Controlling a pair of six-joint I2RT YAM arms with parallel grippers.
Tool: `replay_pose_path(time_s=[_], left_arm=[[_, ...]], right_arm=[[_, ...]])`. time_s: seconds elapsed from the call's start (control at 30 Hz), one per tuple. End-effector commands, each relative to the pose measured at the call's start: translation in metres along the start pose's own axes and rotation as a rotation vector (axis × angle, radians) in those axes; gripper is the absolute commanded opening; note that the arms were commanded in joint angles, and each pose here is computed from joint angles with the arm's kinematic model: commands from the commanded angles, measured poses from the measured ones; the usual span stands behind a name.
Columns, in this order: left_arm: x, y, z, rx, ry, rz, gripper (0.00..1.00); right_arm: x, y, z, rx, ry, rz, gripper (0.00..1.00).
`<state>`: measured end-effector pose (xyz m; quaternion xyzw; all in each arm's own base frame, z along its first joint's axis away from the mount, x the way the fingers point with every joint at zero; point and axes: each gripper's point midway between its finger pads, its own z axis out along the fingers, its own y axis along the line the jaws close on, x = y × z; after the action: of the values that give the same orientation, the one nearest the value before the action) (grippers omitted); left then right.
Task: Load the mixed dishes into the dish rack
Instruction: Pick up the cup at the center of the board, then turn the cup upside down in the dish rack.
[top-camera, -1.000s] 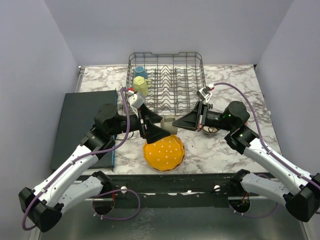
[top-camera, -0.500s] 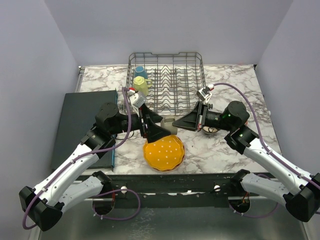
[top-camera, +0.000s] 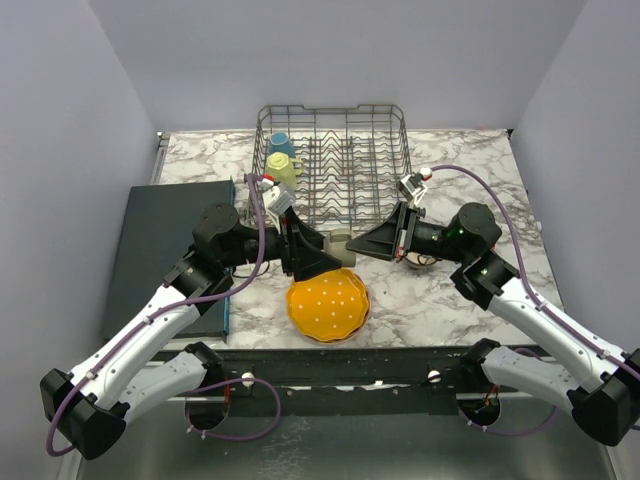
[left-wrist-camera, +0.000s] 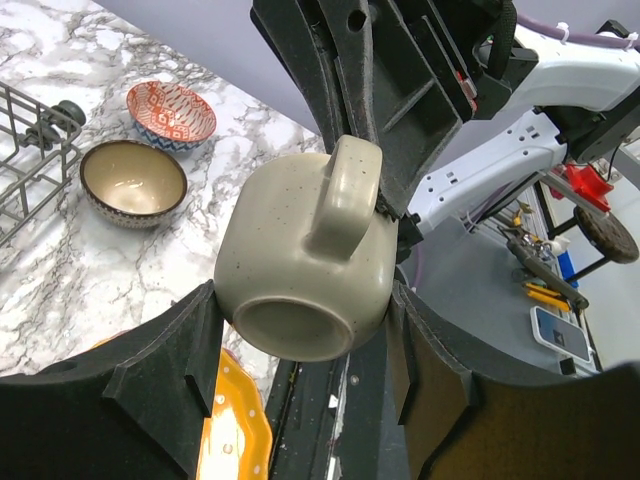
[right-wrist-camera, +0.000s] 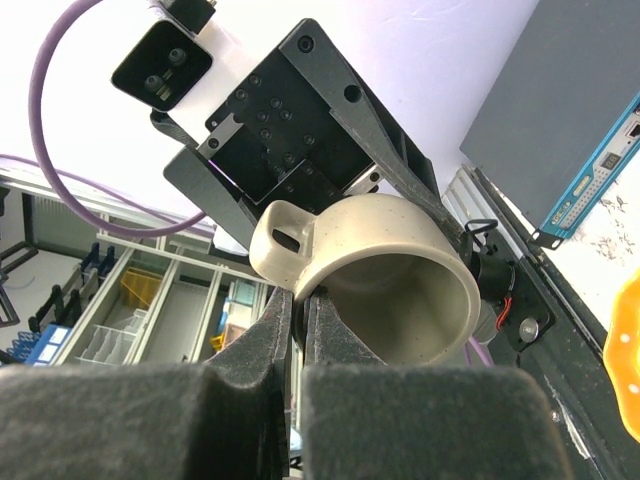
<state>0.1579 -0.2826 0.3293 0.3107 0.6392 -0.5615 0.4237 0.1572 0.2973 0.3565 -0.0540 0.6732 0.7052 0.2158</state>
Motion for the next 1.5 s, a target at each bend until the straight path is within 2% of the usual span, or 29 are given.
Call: replay_pose_path(time_s=[0.0, 0.17, 0.3, 0.4, 0.6, 0.73, 1.03, 1.47], left_arm=[[-0.011, -0.007, 0.001, 0.019, -0.022, 0.03, 0.29], [-0.014, -0.004, -0.001, -0.007, -0.037, 0.04, 0.22], [-0.016, -0.001, -0.002, -0.036, -0.044, 0.037, 0.22], [-0.017, 0.005, -0.002, -0.074, -0.036, 0.028, 0.21], [-0.021, 0.017, -0.005, -0.164, -0.024, 0.024, 0.13], [-0.028, 0.028, -0.01, -0.255, -0.022, 0.039, 0.12], [-0.046, 0.061, -0.024, -0.491, 0.013, 0.086, 0.0], [-0.059, 0.128, -0.047, -0.89, 0.124, 0.109, 0.0]], right_arm=[[0.0, 0.014, -0.004, -0.04, -0.019, -0.046, 0.02], [0.001, 0.01, -0.006, -0.017, -0.029, -0.051, 0.15], [0.001, 0.009, -0.008, -0.004, -0.035, -0.058, 0.24], [0.002, 0.006, -0.012, 0.022, -0.04, -0.066, 0.36], [-0.002, 0.006, -0.028, 0.12, -0.103, -0.135, 0.45], [-0.005, 0.002, -0.038, 0.202, -0.132, -0.174, 0.46], [-0.006, -0.016, -0.047, 0.312, -0.141, -0.203, 0.46], [-0.001, -0.034, -0.054, 0.379, -0.127, -0.211, 0.47]])
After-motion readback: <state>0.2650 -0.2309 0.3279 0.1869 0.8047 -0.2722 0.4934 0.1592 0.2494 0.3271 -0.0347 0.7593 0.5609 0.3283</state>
